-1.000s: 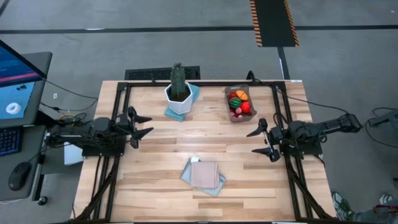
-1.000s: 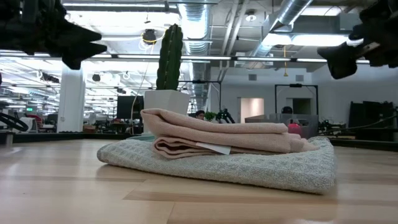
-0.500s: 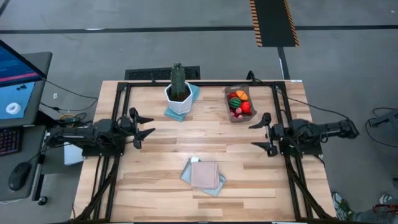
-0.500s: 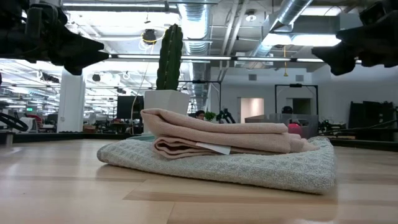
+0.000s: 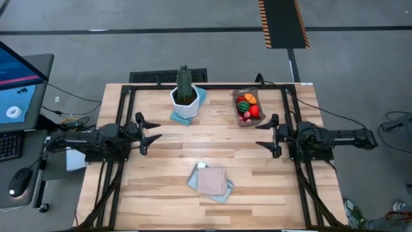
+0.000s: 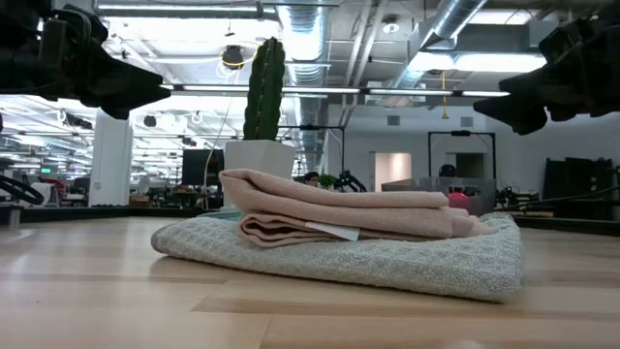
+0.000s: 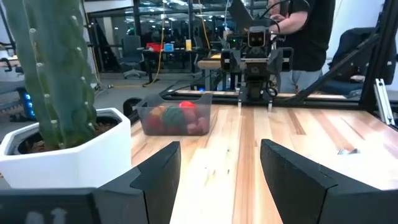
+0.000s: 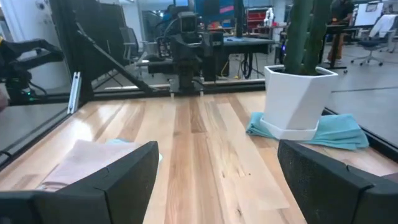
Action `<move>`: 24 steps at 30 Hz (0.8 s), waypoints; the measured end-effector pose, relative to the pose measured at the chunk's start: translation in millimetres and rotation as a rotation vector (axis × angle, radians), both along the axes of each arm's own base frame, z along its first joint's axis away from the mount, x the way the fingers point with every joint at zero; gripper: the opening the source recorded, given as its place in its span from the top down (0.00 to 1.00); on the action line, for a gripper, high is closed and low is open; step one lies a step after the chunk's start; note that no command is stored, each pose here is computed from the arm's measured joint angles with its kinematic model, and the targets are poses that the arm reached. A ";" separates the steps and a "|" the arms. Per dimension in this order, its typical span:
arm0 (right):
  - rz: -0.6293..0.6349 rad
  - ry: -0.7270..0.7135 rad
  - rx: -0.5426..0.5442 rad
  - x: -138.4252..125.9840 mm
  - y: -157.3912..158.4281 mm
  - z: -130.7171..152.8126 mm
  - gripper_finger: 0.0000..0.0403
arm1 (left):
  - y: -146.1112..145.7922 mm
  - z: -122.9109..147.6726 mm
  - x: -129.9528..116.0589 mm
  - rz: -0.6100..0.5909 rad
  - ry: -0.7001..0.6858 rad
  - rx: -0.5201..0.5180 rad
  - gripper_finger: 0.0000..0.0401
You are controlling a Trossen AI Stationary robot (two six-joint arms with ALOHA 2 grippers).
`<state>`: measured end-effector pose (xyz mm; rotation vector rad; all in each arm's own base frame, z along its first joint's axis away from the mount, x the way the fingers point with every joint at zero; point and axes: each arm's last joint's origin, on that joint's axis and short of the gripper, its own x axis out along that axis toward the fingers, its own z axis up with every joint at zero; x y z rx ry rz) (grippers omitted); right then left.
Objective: Pick and placing Produce into tupperware
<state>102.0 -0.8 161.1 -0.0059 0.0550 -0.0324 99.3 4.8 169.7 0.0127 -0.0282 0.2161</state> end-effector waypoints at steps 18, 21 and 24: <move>0.001 0.015 -0.003 0.8 0.0 -1.4 0.12 | -0.1 -3.9 2.9 -0.001 0.049 0.016 0.47; 0.001 0.015 -0.003 0.8 0.0 -1.4 0.12 | -0.1 -3.9 2.9 -0.001 0.048 0.012 0.47; 0.001 0.015 -0.003 0.8 0.0 -1.4 0.12 | -0.1 -4.0 2.9 -0.001 0.048 0.010 0.47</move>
